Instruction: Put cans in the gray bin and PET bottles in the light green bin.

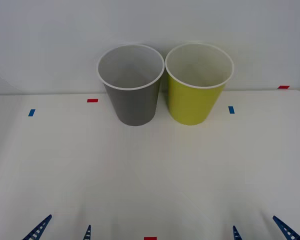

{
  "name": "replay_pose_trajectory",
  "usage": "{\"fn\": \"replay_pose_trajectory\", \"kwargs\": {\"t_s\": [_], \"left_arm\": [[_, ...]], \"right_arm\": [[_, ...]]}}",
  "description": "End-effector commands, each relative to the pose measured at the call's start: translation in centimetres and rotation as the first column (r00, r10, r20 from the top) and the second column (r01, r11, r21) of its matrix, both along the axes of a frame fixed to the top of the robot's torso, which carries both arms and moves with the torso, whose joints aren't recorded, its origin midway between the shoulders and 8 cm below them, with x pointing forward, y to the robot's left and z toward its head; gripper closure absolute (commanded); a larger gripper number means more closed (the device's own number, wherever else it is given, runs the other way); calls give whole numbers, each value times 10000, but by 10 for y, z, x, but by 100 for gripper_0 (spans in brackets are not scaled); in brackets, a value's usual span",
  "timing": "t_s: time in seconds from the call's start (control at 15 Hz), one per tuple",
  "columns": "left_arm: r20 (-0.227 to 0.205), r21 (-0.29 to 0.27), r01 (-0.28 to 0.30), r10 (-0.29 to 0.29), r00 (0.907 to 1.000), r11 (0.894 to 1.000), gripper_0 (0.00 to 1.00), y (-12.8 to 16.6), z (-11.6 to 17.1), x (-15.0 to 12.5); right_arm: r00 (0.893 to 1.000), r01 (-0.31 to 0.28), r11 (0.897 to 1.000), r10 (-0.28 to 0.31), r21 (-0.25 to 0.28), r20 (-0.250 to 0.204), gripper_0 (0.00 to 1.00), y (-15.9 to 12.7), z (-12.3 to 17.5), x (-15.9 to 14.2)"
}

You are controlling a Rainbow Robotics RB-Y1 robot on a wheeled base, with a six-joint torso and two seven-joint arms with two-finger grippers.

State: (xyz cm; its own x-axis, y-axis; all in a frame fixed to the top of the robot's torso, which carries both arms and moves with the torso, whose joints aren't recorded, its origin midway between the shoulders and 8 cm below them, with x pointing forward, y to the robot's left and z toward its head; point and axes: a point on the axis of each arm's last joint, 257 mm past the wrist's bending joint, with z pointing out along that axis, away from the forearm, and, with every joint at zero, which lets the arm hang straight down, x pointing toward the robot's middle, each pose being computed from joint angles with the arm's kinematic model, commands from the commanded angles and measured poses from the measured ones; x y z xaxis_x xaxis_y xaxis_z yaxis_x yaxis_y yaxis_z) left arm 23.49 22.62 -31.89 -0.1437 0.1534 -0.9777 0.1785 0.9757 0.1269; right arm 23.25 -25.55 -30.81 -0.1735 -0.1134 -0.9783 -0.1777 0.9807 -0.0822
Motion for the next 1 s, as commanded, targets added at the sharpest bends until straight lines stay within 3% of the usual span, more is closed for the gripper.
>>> {"fn": "replay_pose_trajectory", "kwargs": {"t_s": [0.07,1.0], "left_arm": [[0,-1,0,0,10000,10000,0,0,0,0],[0,-1,0,0,10000,10000,0,0,0,0]], "right_arm": [[10000,0,10000,0,0,0,0,0,0,0],[10000,0,10000,0,0,0,0,0,0,0]]}}
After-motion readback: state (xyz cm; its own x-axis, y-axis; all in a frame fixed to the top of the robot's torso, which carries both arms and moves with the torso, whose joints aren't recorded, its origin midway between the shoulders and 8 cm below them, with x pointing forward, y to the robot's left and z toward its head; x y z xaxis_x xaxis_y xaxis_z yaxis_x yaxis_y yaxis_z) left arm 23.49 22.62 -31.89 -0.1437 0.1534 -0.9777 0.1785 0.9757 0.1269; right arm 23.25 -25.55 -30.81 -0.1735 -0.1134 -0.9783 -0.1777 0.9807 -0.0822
